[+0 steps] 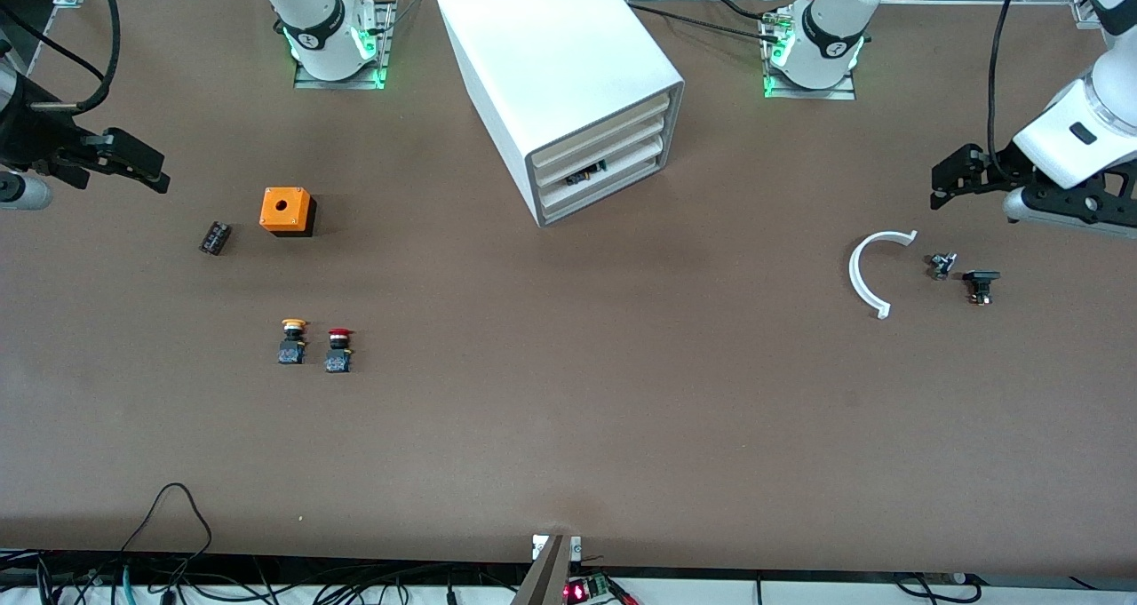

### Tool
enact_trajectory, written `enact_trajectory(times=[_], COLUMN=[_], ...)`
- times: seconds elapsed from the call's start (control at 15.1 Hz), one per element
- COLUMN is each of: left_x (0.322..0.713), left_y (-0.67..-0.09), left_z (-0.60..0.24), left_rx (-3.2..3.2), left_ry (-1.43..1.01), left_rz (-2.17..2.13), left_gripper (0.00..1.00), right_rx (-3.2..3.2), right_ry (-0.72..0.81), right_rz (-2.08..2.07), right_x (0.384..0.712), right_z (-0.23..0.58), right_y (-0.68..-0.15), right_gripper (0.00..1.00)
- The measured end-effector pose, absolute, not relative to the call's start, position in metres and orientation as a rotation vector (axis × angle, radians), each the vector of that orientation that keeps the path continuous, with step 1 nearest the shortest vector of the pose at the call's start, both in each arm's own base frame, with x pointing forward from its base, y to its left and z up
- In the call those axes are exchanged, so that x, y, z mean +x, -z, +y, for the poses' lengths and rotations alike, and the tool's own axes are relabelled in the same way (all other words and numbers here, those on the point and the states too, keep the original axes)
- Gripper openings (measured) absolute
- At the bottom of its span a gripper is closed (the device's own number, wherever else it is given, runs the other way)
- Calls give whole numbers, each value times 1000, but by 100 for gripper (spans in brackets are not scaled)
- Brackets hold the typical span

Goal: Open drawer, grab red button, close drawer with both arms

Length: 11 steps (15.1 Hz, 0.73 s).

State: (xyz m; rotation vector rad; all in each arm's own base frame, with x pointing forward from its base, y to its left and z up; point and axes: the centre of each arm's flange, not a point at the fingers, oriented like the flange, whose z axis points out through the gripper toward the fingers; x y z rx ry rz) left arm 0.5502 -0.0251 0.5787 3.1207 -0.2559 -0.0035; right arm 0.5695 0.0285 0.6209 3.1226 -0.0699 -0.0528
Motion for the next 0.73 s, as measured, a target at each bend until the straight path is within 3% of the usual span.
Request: enact_trajectory(times=[0.73], left_x=[548], left_y=[-574], left_z=[-27], left_rx=[3120], left_ry=[51], left_rz=[-254], left_gripper=[100], right_rx=[3082], right_ry=[25], right_rz=[-64], right_x=[572], right_z=[25], right_y=[-620], right_gripper=[100])
